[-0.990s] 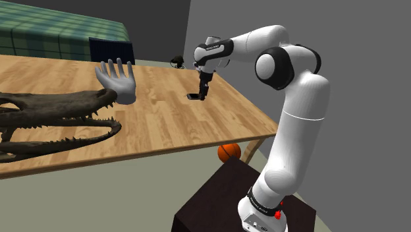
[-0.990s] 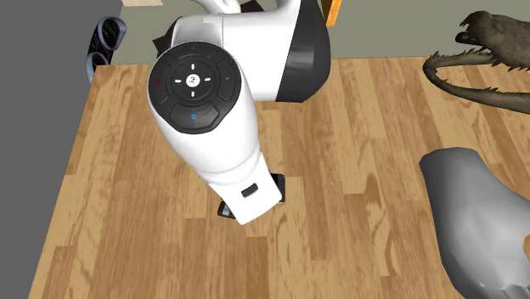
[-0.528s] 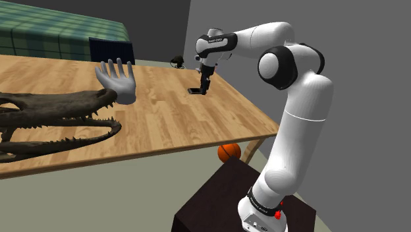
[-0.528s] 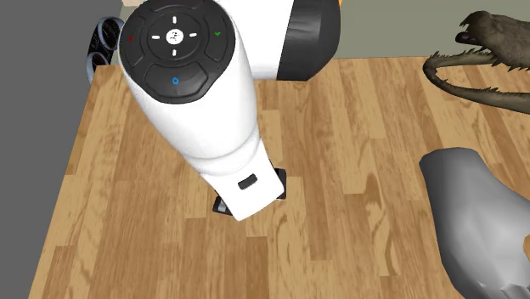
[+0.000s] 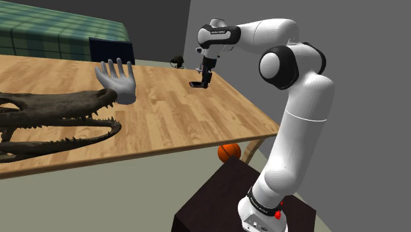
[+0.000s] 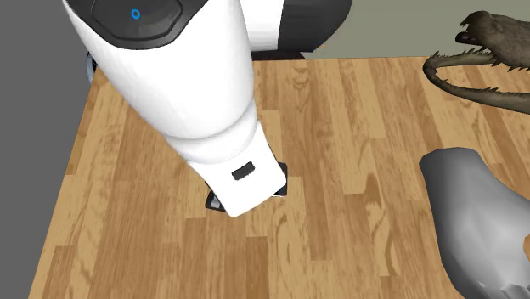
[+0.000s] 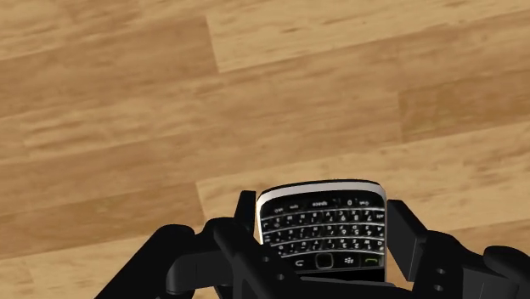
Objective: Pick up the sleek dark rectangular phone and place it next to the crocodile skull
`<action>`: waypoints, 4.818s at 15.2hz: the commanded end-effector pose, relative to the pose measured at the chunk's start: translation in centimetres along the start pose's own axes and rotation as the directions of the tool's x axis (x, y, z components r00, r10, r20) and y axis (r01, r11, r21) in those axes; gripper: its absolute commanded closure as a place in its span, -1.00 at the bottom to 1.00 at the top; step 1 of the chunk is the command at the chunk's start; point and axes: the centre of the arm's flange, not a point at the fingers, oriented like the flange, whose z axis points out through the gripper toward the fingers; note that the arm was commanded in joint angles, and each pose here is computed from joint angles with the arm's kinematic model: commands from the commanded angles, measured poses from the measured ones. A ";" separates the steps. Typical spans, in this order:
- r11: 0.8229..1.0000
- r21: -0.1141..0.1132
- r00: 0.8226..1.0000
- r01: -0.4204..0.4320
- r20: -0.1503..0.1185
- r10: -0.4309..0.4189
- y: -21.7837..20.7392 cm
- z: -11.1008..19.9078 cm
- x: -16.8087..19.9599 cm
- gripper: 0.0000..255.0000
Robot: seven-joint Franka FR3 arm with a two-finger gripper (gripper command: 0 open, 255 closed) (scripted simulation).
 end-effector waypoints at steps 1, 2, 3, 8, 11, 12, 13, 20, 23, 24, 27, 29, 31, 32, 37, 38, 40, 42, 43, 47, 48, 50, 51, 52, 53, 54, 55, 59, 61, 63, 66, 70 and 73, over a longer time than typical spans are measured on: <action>1.000 0.000 1.000 0.000 0.000 0.000 -0.1 -1.0 0.1 1.00; 1.000 0.000 1.000 0.000 0.000 0.000 -0.1 -1.6 0.1 1.00; 1.000 0.000 1.000 0.000 0.000 0.000 -0.1 -2.1 0.1 1.00; 1.000 0.000 1.000 0.000 0.000 0.000 -0.1 -4.7 0.1 1.00; 1.000 0.000 1.000 0.000 0.000 0.000 -0.1 -6.3 0.1 1.00; 1.000 0.000 1.000 0.000 0.000 0.000 -0.2 -6.8 0.1 1.00; 1.000 0.000 1.000 0.000 0.000 0.000 -0.2 -7.4 0.1 1.00; 1.000 0.000 1.000 0.000 0.000 0.000 -0.2 -11.1 0.2 1.00; 1.000 0.000 1.000 0.000 0.000 0.000 -0.2 -12.6 0.2 1.00; 1.000 0.000 1.000 0.000 0.000 0.000 -0.2 -13.2 0.2 1.00; 1.000 0.000 1.000 0.000 0.000 0.000 -0.2 -14.8 0.2 1.00; 1.000 0.000 1.000 0.000 0.000 0.000 -0.3 -15.8 0.2 1.00; 1.000 0.000 1.000 0.000 0.000 0.000 -0.3 -16.4 0.2 1.00; 1.000 0.000 1.000 0.000 0.000 0.000 -1.3 -16.4 1.0 1.00; 1.000 0.000 1.000 0.000 0.000 0.000 -6.6 -16.3 5.0 1.00; 1.000 0.000 1.000 0.000 0.000 0.000 -7.6 -16.3 5.8 1.00; 1.000 0.000 1.000 0.000 0.000 0.000 -9.7 -16.3 7.4 1.00; 1.000 0.000 1.000 0.000 0.000 0.000 -11.8 -16.2 9.0 1.00; 1.000 0.000 1.000 0.000 0.000 0.000 -12.9 -16.2 9.8 1.00; 1.000 0.000 1.000 0.000 0.000 0.000 -17.1 -16.1 13.0 1.00; 1.000 0.000 1.000 0.000 0.000 0.000 -18.2 -16.1 13.8 1.00; 1.000 0.000 1.000 0.000 0.000 0.000 -20.3 -16.1 15.3 1.00; 1.000 0.000 1.000 0.000 0.000 0.000 -21.3 -16.0 16.1 1.00; 1.000 0.000 1.000 0.000 0.000 0.000 -22.4 -16.0 16.9 1.00; 1.000 0.000 1.000 0.000 0.000 0.000 -23.4 -16.0 17.7 1.00; 1.000 0.000 1.000 0.000 0.000 0.000 -24.5 -16.0 18.5 1.00; 1.000 0.000 1.000 0.000 0.000 0.000 -25.5 -15.9 19.3 1.00; 1.000 0.000 1.000 0.000 0.000 0.000 -29.8 -15.9 22.5 1.00; 1.000 0.000 1.000 0.000 0.000 0.000 -31.9 -15.8 24.1 1.00; 1.000 0.000 1.000 0.000 0.000 0.000 -34.0 -15.8 25.7 1.00; 1.000 0.000 1.000 0.000 0.000 0.000 -37.1 -15.7 28.1 1.00; 1.000 0.000 1.000 0.000 0.000 0.000 -41.7 -15.6 31.5 1.00; 1.000 0.000 1.000 0.000 0.000 0.000 -41.6 -14.0 31.5 1.00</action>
